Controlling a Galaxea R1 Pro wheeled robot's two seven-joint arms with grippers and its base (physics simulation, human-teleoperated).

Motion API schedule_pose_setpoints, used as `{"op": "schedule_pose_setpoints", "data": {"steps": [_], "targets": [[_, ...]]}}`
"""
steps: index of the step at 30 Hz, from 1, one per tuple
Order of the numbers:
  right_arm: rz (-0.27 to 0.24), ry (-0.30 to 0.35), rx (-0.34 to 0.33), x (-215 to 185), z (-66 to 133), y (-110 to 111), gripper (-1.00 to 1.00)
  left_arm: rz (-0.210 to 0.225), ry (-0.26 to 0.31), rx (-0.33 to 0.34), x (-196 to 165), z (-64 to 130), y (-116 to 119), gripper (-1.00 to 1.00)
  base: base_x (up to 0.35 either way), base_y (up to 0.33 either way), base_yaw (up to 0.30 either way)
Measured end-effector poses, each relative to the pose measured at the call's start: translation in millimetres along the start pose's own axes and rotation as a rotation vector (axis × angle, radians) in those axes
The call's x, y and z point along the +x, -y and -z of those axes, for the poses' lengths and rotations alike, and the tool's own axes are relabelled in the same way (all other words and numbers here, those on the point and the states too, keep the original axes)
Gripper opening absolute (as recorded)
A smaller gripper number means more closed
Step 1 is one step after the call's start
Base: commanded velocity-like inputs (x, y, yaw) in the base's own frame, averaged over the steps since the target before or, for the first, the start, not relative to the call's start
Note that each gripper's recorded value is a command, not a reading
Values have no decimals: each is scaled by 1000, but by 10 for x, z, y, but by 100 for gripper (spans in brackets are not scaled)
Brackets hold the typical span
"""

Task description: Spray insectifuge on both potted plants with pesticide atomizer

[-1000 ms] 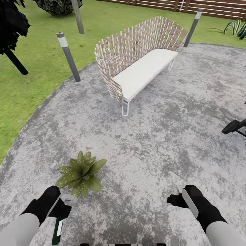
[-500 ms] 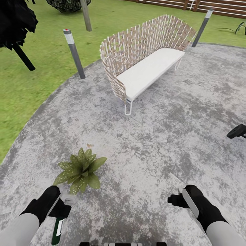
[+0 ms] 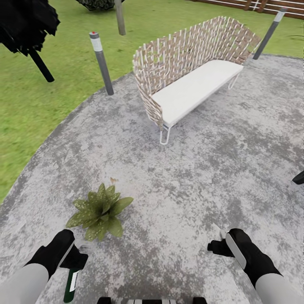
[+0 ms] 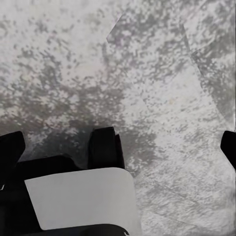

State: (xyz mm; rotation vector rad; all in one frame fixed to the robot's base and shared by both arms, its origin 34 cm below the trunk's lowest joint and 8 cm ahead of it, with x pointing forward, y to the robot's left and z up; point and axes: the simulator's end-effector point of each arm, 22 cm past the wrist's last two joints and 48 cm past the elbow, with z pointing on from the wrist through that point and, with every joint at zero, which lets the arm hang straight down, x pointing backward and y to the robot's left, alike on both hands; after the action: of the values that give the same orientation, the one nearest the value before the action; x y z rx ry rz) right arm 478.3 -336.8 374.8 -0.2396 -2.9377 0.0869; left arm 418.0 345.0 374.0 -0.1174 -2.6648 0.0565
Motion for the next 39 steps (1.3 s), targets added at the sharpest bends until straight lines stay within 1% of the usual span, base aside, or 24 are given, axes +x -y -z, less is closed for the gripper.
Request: {"op": "schedule_pose_setpoints", "data": {"steps": [9, 20, 27, 28, 33, 36, 39], "targets": [[0, 0, 2, 0, -1, 11, 100, 0, -1, 0, 1, -2, 0, -100, 218, -254, -10], [1, -6, 3, 16, -27, 9, 100, 1, -5, 0, 4, -21, -2, -100, 18, -27, 241], [1, -10, 4, 30, -44, 11, 100, -1, 8, -1, -92, 22, -1, -100, 0, 0, 188], [1, -10, 4, 30, -45, 11, 100, -2, 12, 2, -120, 35, 14, -100, 17, -33, 26], [0, -10, 4, 32, -43, 12, 100, -24, 16, 29, -171, 15, 265, -100, 125, -166, 7], [0, -10, 4, 32, -43, 12, 100, -31, 23, 30, -217, 34, 304, -100, 170, -246, 0], [1, -10, 4, 31, -45, 11, 100, -30, 23, 30, -221, 37, 300, -100, 42, -59, 0]]}}
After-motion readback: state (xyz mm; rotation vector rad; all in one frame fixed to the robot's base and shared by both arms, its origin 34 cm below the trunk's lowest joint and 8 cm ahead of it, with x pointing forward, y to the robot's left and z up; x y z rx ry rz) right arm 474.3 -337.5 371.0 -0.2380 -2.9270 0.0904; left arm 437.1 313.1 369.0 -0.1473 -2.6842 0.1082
